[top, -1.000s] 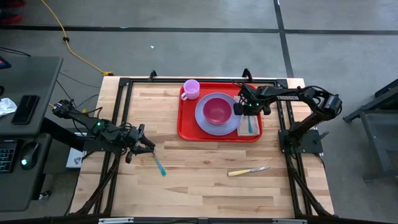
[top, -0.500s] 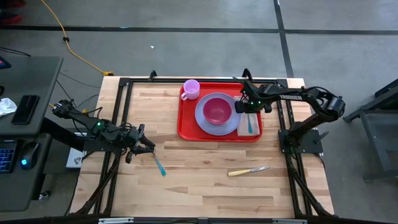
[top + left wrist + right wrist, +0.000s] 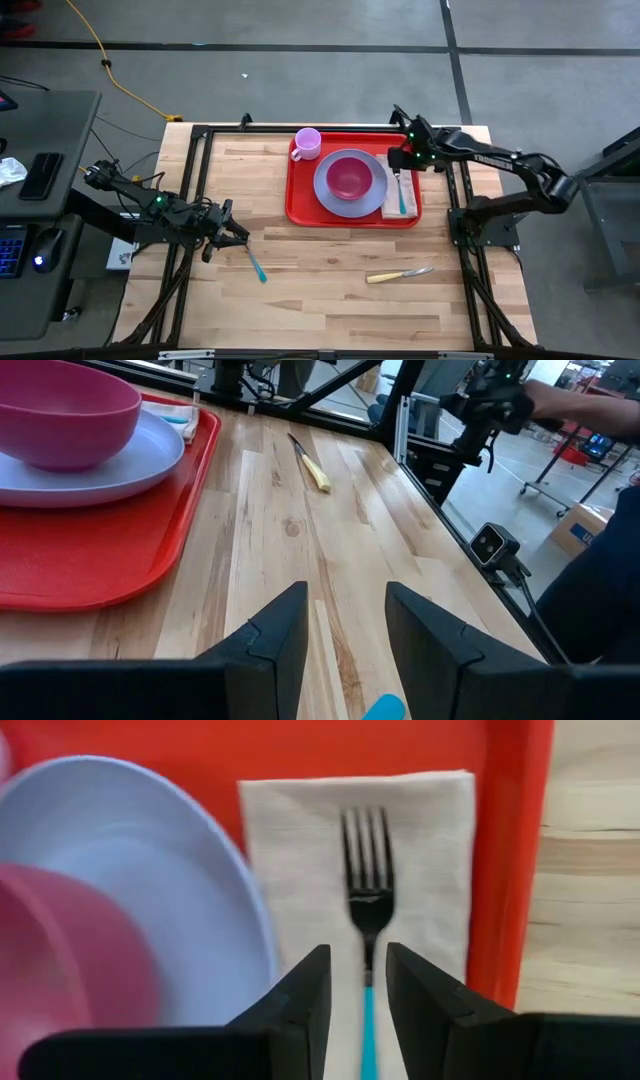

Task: Set up tray
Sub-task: Put the blue spoon on the left of the blue fork on the white napkin on the red serving tray

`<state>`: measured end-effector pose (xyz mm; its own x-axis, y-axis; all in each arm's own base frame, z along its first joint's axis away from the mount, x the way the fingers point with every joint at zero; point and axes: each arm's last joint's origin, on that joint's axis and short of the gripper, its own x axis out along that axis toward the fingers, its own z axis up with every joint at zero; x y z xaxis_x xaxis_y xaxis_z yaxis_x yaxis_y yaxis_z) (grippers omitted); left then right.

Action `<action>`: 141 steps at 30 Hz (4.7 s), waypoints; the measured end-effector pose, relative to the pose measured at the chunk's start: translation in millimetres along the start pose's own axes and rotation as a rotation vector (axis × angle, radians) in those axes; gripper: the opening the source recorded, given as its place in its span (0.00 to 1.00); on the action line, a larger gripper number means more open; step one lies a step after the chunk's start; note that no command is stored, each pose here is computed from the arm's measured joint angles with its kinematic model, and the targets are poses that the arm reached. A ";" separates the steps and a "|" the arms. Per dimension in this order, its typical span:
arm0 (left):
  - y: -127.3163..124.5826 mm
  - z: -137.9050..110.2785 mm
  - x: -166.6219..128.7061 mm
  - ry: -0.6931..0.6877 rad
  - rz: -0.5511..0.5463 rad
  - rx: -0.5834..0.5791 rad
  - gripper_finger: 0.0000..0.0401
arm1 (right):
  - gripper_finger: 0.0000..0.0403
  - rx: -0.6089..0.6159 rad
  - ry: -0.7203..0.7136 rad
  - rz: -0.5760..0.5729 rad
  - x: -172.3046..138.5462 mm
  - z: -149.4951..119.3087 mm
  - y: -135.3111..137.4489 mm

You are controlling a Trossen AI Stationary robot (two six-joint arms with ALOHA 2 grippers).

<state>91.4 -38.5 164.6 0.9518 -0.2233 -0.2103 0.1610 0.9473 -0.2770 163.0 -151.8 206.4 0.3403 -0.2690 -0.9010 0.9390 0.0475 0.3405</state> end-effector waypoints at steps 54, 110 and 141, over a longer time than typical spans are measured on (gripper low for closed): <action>-9.9 52.8 -16.3 -0.590 -0.049 -0.188 0.41 | 0.19 -0.496 -0.173 0.592 -110.4 -112.6 -35.0; -14.5 56.4 -15.4 0.435 0.632 -0.888 0.41 | 0.19 -0.517 -0.284 0.790 -68.3 -130.7 -46.0; 36.2 51.6 22.4 0.676 0.835 -0.818 0.41 | 0.19 -0.517 -0.280 0.793 -68.4 -130.8 -45.9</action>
<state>132.0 2.7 198.2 0.3362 0.0550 -0.9402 -0.8243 0.5000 -0.2655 103.0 -9.7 217.3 0.9193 -0.1923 -0.3434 0.3720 0.7093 0.5987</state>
